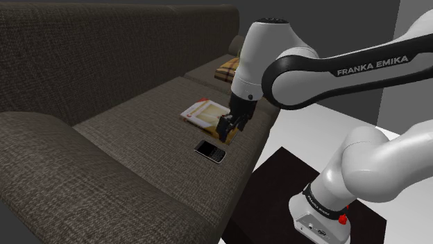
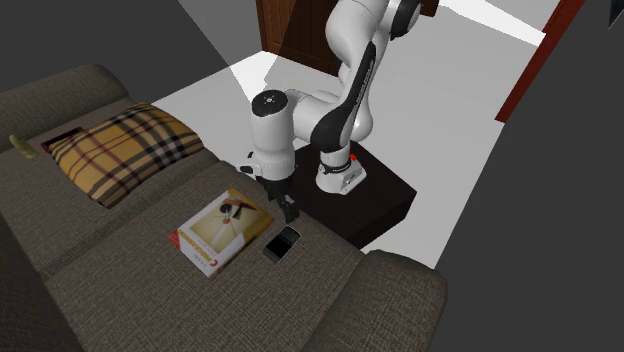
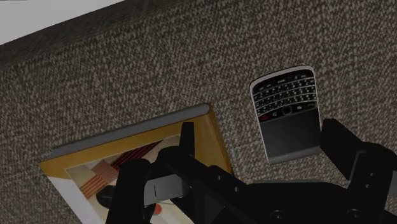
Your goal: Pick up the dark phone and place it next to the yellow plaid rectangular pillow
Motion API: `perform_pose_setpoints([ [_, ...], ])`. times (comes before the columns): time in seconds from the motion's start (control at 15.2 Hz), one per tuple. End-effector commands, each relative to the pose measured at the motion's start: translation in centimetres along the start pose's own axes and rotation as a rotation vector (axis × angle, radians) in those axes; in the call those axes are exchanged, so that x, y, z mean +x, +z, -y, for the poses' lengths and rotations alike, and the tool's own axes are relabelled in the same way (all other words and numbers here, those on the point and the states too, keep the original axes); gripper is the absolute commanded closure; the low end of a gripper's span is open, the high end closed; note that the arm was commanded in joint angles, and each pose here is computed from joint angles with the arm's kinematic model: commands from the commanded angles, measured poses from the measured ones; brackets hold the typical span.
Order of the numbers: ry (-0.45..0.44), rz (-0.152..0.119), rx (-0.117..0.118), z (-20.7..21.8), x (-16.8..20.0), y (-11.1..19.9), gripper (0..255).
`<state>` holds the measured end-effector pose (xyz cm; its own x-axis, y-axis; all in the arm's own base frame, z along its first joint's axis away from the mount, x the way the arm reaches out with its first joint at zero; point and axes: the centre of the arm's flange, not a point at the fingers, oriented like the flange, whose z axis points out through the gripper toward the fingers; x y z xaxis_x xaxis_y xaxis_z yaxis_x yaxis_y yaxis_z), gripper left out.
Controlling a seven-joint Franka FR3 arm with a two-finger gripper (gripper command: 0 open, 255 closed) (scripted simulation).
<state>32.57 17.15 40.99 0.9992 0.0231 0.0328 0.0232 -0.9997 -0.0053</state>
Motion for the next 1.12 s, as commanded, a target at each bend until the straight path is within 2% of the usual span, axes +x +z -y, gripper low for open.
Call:
perform_pose_setpoints([
  [0.0, -0.016, 0.005, 0.005, 1.7, 0.0, 1.7, 0],
  [0.2, -0.037, 0.012, 0.011, 4.0, -0.2, 3.8, 0],
  [0.66, -0.037, 0.012, 0.011, 4.0, -0.2, 7.8, 0],
  [1.06, -0.037, 0.012, 0.011, 4.0, -0.2, 7.8, 0],
])
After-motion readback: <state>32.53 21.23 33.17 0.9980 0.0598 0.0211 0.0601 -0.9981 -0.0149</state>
